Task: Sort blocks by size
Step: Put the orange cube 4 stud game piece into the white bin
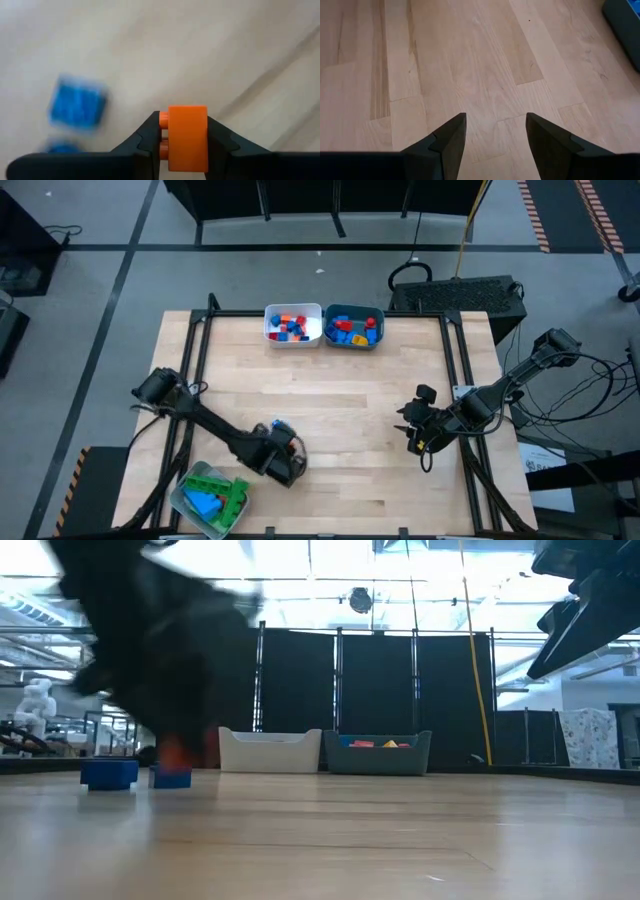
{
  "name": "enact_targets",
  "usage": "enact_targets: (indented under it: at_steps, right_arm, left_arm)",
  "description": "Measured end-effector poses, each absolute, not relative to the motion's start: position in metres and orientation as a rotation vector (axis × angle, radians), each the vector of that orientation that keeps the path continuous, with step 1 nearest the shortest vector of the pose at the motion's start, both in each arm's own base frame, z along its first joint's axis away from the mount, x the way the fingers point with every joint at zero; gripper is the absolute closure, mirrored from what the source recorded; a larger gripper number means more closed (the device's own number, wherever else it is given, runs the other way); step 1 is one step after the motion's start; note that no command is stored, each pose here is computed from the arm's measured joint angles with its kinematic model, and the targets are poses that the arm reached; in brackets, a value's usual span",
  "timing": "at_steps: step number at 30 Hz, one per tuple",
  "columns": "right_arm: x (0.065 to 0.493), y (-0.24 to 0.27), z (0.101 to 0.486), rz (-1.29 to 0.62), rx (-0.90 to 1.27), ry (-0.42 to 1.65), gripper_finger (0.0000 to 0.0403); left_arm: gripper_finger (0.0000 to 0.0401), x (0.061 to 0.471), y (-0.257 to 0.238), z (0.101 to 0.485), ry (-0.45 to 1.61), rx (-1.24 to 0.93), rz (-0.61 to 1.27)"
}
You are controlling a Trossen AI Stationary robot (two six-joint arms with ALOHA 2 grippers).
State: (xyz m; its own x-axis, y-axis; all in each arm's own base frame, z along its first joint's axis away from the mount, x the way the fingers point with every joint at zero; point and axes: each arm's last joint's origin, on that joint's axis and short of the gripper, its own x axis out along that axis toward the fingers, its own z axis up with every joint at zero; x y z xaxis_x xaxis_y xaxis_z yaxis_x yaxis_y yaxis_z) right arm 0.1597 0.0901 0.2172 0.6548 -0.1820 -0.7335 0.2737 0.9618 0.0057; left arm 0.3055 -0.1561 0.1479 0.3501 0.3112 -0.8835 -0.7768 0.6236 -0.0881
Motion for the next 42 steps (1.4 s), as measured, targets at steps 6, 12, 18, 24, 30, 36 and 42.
enact_targets:
  at_steps: [6, 12, 18, 24, 30, 36, 42]
  right_arm:
    - [0.16, 0.09, 0.217, -0.259, 0.12, 0.817, 0.0211]
    - [0.16, 0.09, 0.217, -0.259, 0.12, 0.817, 0.0211]
    - [0.16, 0.09, 0.217, -0.259, 0.12, 0.817, 0.0211]
    - [0.16, 0.09, 0.217, -0.259, 0.12, 0.817, 0.0211]
    - [0.16, 0.09, 0.217, -0.259, 0.12, 0.816, 0.0211]
    - [0.16, 0.09, 0.217, -0.259, 0.12, 0.816, 0.0211]
    - [0.16, 0.09, 0.217, -0.259, 0.12, 0.817, 0.0211]
  left_arm:
    - [0.0307, 0.343, -0.103, 0.183, 0.884, -0.281, 0.741]
    - [0.0307, 0.362, -0.008, 0.195, 0.95, -0.049, 0.851]
    - [0.0307, 0.354, 0.086, 0.196, 1.046, -0.027, 0.959]
    - [0.0307, 0.345, 0.152, 0.205, 0.959, -0.185, 0.926]
    - [0.0307, 0.332, 0.201, 0.21, 0.838, -0.311, 0.907]
    - [0.0307, 0.323, 0.223, 0.213, 0.772, -0.382, 0.895]
    - [0.0201, 0.321, 0.212, 0.207, 0.896, -0.339, 0.849]
